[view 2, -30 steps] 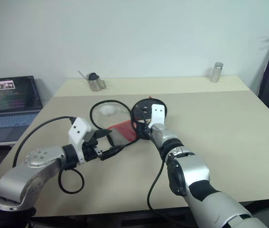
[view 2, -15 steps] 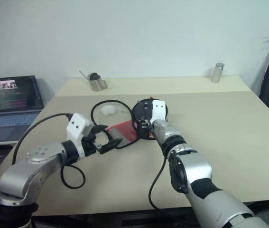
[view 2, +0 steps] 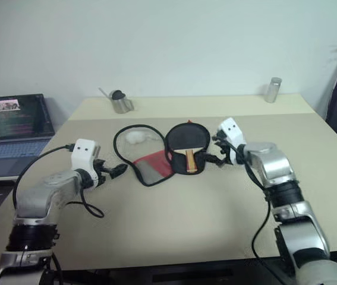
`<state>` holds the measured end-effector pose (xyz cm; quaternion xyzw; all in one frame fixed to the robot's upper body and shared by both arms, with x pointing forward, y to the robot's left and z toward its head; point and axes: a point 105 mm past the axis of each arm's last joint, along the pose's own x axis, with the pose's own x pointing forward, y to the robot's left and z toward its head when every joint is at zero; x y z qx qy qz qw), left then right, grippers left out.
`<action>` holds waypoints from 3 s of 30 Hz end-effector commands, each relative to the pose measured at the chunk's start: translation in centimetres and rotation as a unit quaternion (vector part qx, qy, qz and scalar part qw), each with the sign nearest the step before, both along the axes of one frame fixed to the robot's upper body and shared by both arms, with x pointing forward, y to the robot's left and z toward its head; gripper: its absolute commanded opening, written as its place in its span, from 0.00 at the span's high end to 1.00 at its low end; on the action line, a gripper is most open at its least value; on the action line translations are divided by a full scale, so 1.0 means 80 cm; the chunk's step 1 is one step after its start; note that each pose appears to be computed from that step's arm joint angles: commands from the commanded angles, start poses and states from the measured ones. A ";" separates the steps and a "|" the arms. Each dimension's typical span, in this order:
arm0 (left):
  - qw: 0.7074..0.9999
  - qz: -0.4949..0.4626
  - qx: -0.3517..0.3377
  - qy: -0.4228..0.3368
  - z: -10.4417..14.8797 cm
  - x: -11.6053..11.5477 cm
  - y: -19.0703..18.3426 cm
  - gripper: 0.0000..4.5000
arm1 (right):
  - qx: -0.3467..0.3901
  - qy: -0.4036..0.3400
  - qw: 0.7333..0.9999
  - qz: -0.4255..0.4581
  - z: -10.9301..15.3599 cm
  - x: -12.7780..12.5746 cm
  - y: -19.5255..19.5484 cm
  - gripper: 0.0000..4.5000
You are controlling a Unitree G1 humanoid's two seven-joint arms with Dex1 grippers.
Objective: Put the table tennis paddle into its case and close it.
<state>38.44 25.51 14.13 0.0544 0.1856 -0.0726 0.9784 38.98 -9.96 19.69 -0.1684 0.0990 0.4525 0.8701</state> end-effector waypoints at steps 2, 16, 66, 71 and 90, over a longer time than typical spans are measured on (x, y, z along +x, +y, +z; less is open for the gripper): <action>1.000 -0.007 0.018 -0.008 0.009 0.016 -0.006 0.37 | -0.001 -0.060 0.995 0.081 0.033 -0.025 0.010 0.00; 0.999 -0.029 0.012 0.021 -0.015 0.041 -0.051 0.99 | 0.002 -0.089 0.994 0.065 0.041 -0.037 0.004 0.00; 0.953 -0.287 -0.049 -0.081 0.066 -0.040 -0.088 0.01 | 0.358 0.301 0.837 -0.283 -0.052 0.031 0.002 0.00; 0.967 -0.244 -0.021 -0.072 0.051 -0.040 -0.073 0.01 | 0.384 0.338 0.814 -0.276 -0.065 0.033 0.015 0.00; 0.967 -0.241 0.007 -0.085 0.053 -0.055 -0.072 0.01 | 0.372 0.377 0.821 -0.216 -0.082 0.028 0.087 0.00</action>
